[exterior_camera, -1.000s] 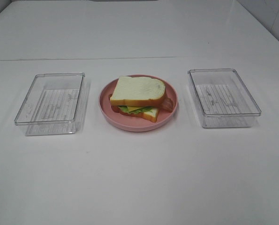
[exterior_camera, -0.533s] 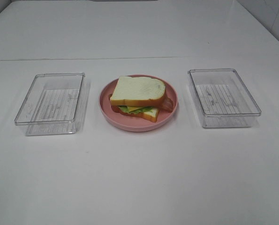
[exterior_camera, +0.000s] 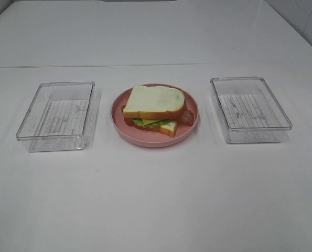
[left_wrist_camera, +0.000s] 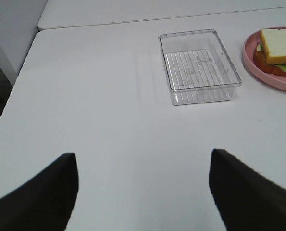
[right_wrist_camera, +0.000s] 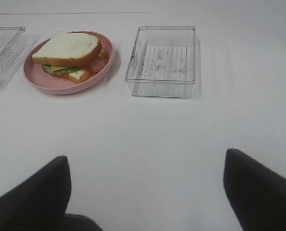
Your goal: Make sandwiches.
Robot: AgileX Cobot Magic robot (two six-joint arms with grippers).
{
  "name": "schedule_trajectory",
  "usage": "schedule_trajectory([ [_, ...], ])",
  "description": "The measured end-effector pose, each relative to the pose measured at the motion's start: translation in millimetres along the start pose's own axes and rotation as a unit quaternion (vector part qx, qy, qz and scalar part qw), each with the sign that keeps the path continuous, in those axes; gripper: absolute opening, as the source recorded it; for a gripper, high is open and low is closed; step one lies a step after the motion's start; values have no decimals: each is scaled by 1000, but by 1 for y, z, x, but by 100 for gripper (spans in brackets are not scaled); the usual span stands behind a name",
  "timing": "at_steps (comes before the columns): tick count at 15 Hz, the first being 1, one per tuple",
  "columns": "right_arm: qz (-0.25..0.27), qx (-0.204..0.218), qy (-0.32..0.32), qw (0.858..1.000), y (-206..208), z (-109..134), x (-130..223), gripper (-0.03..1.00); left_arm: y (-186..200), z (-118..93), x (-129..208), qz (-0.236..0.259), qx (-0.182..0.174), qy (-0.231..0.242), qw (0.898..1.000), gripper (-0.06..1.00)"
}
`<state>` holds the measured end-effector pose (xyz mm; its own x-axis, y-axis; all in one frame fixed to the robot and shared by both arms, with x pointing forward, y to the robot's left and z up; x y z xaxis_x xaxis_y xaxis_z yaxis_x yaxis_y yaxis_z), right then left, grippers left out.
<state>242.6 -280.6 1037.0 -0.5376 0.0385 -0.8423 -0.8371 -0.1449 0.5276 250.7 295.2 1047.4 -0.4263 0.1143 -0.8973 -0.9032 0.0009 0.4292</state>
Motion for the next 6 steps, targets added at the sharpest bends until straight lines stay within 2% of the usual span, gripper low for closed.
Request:
schedule_trajectory([
  [6,0,0,0,1000,0,0,0,81,0,0,0,0,2,1,1000,72],
])
Point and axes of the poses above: a point on each arm's last joint axis where the gripper is mounted, y pointing back along that axis away from the gripper, z along the wrist's bending axis when the last joint is at zero, x = y × z, the point moved 2 cm from there along -y, pointing out along that axis toward the gripper, and after that the axes turned 6 degrees about -y, right-handed, at the moved point
